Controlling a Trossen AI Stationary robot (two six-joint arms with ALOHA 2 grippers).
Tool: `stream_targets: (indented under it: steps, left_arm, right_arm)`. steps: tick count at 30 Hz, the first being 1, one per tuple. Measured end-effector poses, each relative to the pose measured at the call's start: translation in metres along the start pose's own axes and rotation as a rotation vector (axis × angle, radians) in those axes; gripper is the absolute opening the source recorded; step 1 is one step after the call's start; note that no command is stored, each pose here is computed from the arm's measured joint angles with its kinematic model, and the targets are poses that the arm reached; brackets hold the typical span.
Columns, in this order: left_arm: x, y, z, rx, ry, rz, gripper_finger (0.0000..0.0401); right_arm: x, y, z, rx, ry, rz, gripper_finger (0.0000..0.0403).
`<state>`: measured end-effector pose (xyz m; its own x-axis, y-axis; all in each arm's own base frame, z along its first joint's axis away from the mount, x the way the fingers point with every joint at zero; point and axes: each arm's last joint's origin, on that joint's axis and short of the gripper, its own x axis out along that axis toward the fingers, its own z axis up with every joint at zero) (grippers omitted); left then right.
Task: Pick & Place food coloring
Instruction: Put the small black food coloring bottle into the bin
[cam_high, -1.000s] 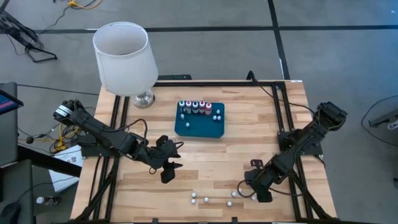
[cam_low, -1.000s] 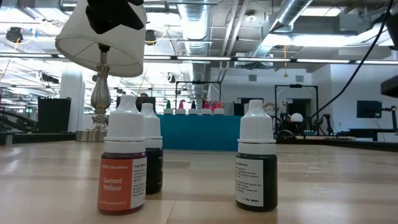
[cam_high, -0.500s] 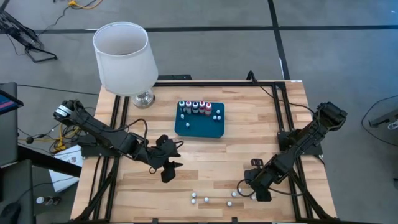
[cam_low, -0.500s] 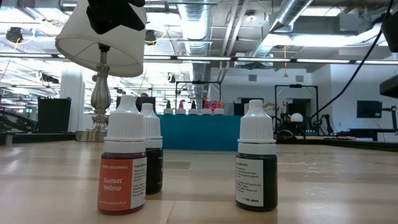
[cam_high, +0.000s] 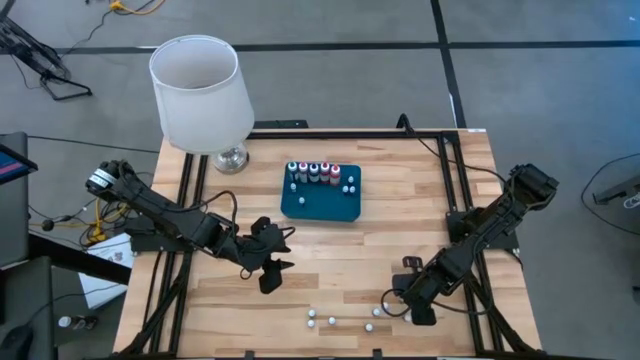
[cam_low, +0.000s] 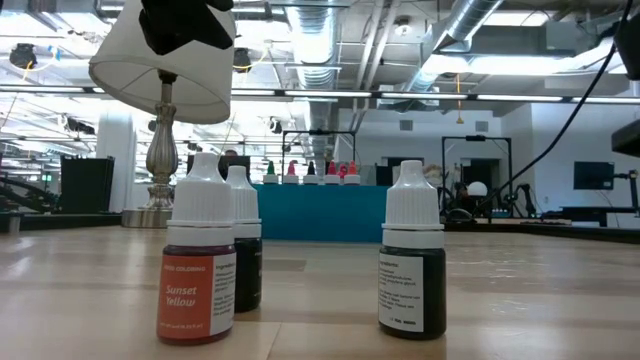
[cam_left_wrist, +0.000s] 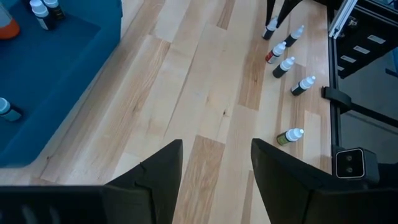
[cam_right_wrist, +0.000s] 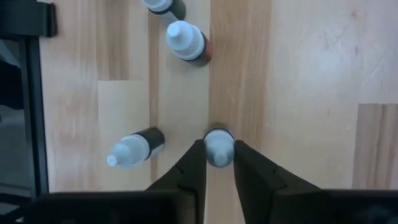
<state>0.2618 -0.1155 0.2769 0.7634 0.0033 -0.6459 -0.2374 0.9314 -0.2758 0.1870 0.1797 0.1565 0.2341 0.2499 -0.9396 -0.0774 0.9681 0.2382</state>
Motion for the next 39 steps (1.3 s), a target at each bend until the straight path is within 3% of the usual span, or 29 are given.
stream_targets:
  steps: [20, 31, 39]
  left_arm:
    - [0.000, 0.001, 0.000, 0.020, -0.002, 0.012, 0.0182]
    - [-0.001, 0.009, -0.007, 0.070, 0.032, 0.132, 0.0182]
    - [-0.002, 0.013, -0.011, 0.098, 0.081, 0.177, 0.0182]
  right_arm:
    - [-0.011, -0.002, 0.002, 0.069, -0.053, -0.013, 0.0052]
    - [-0.046, -0.027, 0.016, 0.155, -0.173, -0.009, 0.0052]
    - [-0.082, -0.056, 0.047, 0.087, -0.163, -0.109, 0.0052]
